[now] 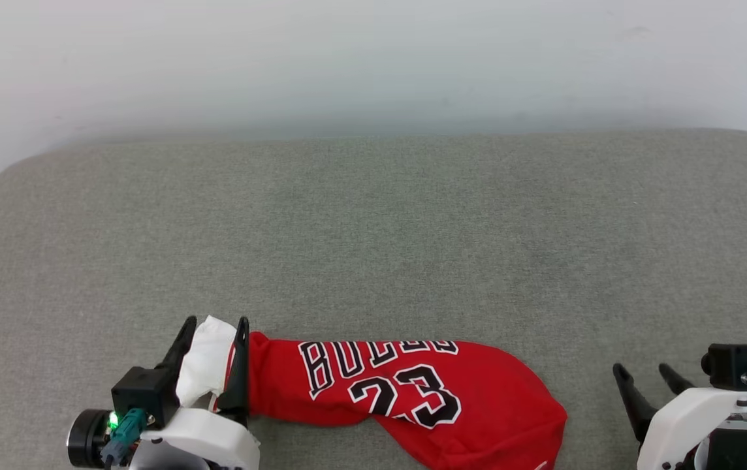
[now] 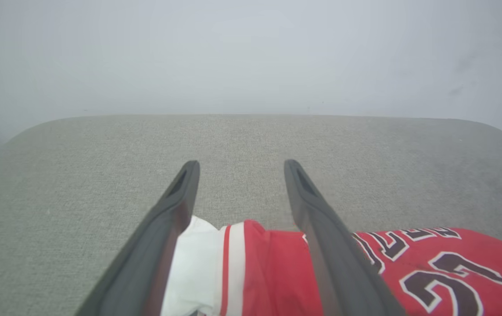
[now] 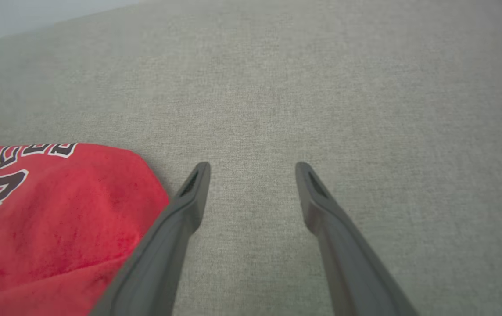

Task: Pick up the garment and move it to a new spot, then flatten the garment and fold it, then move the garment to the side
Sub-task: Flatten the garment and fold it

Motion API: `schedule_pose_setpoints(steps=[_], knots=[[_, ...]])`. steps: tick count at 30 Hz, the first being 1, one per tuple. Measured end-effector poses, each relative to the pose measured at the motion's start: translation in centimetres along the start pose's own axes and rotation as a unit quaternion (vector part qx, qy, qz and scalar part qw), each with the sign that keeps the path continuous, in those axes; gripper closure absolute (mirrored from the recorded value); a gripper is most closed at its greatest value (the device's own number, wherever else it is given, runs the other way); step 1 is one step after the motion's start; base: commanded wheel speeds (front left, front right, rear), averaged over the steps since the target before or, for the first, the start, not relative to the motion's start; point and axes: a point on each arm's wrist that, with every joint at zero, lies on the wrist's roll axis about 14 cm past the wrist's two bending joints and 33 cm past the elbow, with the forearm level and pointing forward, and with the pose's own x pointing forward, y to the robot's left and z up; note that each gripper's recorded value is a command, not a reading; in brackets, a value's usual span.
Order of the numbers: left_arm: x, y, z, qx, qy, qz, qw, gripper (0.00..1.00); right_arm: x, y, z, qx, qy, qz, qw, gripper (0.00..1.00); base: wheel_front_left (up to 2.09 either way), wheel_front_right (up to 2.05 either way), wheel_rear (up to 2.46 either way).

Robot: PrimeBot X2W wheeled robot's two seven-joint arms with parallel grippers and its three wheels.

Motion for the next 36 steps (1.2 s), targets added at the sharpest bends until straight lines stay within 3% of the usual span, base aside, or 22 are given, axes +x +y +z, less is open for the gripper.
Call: schedule_pose_setpoints(steps=[7, 14, 21, 22, 23, 24, 29, 32, 36], knots=[[0.5, -0.7, 3.1, 0.014, -0.058, -0.010, 0.998, 0.00, 0.5, 2.3, -3.4, -0.032, 0.115, 0.056, 0.991, 0.00, 0.00, 0.00, 0.00], [0.9, -0.6, 4.5, 0.021, -0.081, -0.008, 0.996, 0.00, 0.9, 5.6, -7.3, -0.059, 0.217, 0.126, 0.966, 0.00, 0.00, 0.00, 0.00], [1.2, 0.0, 4.4, 0.018, -0.083, 0.005, 0.996, 0.00, 1.8, 7.1, -10.1, -0.081, 0.289, 0.157, 0.941, 0.00, 0.00, 0.00, 0.00], [1.2, 0.1, 4.3, 0.017, -0.082, 0.008, 0.996, 0.00, 1.9, 7.1, -10.4, -0.083, 0.299, 0.159, 0.937, 0.11, 0.00, 0.00, 0.00], [1.2, 0.3, 4.2, 0.017, -0.081, 0.010, 0.997, 0.00, 1.9, 7.1, -10.7, -0.079, 0.307, 0.161, 0.935, 0.64, 0.00, 0.00, 0.00], [1.2, 0.4, 4.1, 0.017, -0.080, 0.012, 0.997, 0.00, 2.0, 7.0, -11.0, -0.083, 0.314, 0.161, 0.932, 1.00, 0.00, 0.00, 0.00], [1.0, 0.7, 4.1, 0.017, -0.081, 0.019, 0.996, 0.00, 2.3, 7.3, -10.8, -0.074, 0.312, 0.164, 0.933, 1.00, 0.00, 0.00, 0.00], [0.9, 0.8, 4.3, 0.015, -0.084, 0.021, 0.996, 0.00, 3.2, 7.2, -8.9, -0.078, 0.275, 0.161, 0.945, 1.00, 0.00, 0.00, 0.00], [0.8, 0.7, 4.4, 0.017, -0.087, 0.020, 0.996, 0.00, 5.5, 6.2, -2.9, -0.098, 0.177, 0.140, 0.969, 1.00, 0.00, 0.00, 0.00]])
